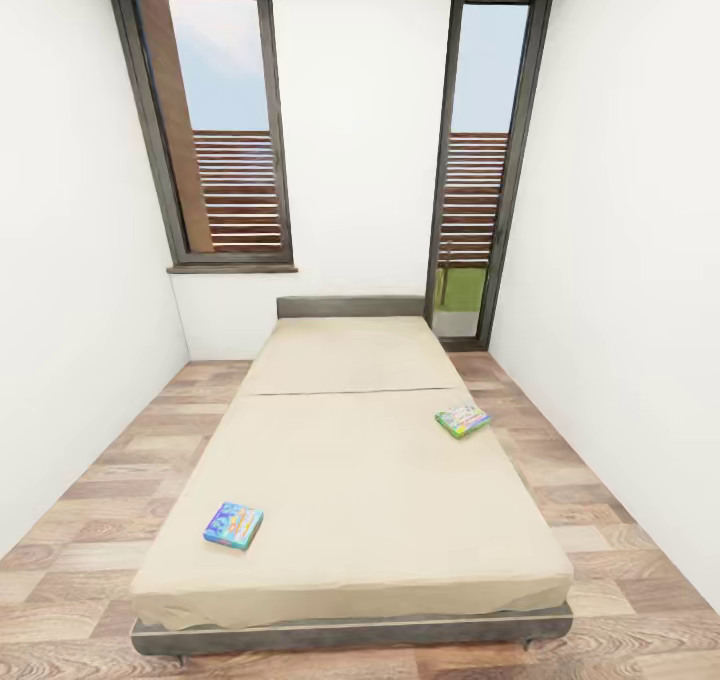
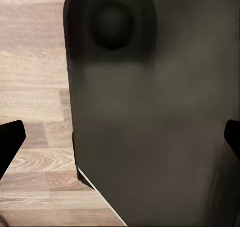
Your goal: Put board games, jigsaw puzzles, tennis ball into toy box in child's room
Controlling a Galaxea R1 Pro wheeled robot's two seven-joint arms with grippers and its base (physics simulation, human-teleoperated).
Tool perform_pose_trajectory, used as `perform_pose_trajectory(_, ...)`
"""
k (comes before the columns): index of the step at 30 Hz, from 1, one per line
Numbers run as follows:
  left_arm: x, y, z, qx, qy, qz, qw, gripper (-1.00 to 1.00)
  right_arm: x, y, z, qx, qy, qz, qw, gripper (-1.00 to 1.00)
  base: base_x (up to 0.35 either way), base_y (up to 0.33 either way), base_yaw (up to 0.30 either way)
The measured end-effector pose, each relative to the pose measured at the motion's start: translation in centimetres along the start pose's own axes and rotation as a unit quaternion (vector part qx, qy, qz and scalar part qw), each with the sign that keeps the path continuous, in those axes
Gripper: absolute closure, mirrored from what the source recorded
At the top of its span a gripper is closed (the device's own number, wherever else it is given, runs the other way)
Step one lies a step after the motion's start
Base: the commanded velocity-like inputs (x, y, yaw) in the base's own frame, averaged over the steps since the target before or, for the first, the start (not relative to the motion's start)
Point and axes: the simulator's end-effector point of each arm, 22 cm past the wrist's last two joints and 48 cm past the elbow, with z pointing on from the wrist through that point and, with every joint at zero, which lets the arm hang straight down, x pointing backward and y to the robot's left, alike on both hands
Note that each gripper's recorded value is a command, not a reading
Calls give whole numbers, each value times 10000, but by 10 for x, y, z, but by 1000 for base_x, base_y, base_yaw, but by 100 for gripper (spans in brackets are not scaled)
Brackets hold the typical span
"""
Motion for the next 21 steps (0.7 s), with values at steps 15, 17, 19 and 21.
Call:
perform_pose_trajectory(15, 3, -16, 0, 112, 0, -37, 9999, -100, 2, 54, -2, -390, 55, -22, 9992, -100, 0, 0, 0)
perform_pose_trajectory(17, 3, -16, 0, 112, 0, -37, 9999, -100, 2, 54, -2, -395, 55, -25, 9992, -100, 0, 0, 0)
perform_pose_trajectory(19, 3, -16, 0, 114, 1, -40, 9999, -100, 2, 54, -2, -394, 55, -22, 9992, -100, 0, 0, 0)
perform_pose_trajectory(21, 3, -16, 0, 116, 2, -42, 9999, -100, 2, 53, -2, -387, 56, -2, 9992, -100, 0, 0, 0)
